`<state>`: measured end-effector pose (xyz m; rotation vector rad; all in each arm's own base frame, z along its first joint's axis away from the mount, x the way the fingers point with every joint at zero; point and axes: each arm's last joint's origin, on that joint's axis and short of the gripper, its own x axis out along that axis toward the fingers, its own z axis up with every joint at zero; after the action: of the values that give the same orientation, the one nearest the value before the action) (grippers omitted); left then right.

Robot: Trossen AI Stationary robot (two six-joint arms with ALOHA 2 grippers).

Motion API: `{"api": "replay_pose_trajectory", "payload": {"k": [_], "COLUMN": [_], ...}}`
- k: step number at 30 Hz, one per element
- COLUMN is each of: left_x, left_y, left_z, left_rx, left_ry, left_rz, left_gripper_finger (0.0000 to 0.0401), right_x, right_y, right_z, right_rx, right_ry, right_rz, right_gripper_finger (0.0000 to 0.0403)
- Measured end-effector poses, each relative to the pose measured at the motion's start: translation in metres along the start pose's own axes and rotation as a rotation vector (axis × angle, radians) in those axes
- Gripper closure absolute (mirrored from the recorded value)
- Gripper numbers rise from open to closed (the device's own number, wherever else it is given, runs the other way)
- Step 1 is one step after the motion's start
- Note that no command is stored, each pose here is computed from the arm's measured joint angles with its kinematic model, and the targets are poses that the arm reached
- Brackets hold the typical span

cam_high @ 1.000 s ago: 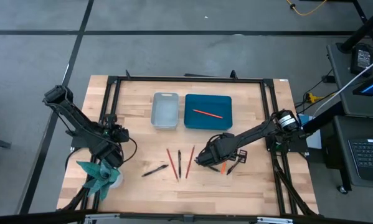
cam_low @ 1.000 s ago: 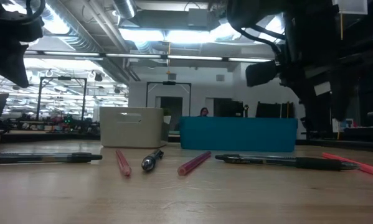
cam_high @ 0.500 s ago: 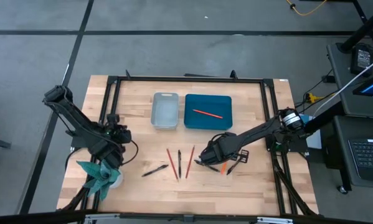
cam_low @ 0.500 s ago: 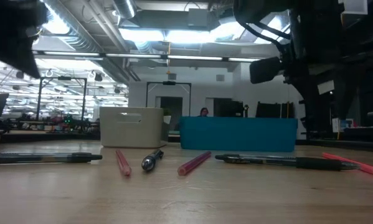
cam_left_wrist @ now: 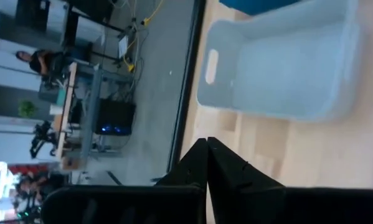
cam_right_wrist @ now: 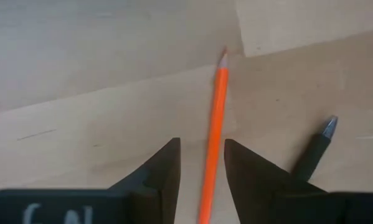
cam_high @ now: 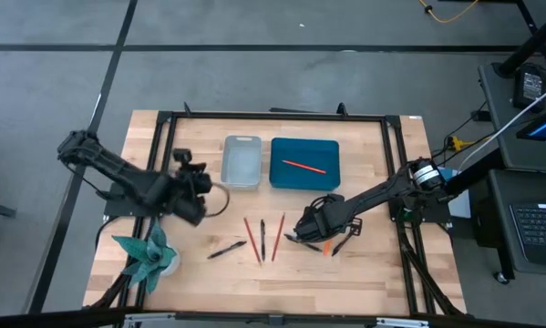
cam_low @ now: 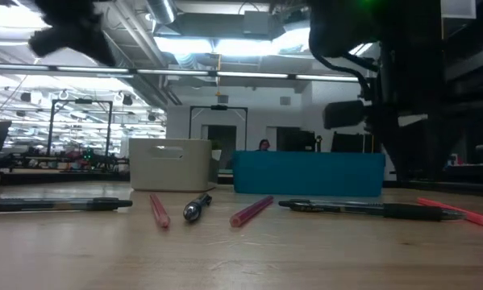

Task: Sort pens & pencils
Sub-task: Put the orange pencil into the blue bin

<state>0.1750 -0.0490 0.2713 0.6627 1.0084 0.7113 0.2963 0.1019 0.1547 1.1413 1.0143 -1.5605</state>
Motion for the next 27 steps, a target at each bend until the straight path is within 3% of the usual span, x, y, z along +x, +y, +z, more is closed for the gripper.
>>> {"api": "replay_pose_trajectory", "payload": {"k": [3, 7, 15, 27], "left_x": [0.015, 0.029, 0.027, 0.024], "left_y": [0.007, 0.022, 0.063, 0.055], "left_z": [0.016, 0.038, 0.058, 0.062], "left_rx": [-0.030, -0.071, -0.144, -0.103], "left_ry": [-0.001, -0.042, -0.076, -0.079], "left_rz": [-0.008, -0.118, -0.151, -0.225], "left_gripper_finger": [0.0401, 0.0401, 0.0401, 0.0401], "right_x": [0.003, 0.003, 0.003, 0.010], "right_y": [-0.001, -0.001, -0.001, -0.001], "right_z": [0.000, -0.001, -0.001, 0.002], "right_rx": [-0.004, -0.009, -0.011, 0.000], "right_ry": [0.011, 0.028, 0.036, 0.059], "right_rz": [-0.003, -0.010, -0.016, -0.037], "right_gripper_finger": [0.0278, 0.0278, 0.0278, 0.0278]}}
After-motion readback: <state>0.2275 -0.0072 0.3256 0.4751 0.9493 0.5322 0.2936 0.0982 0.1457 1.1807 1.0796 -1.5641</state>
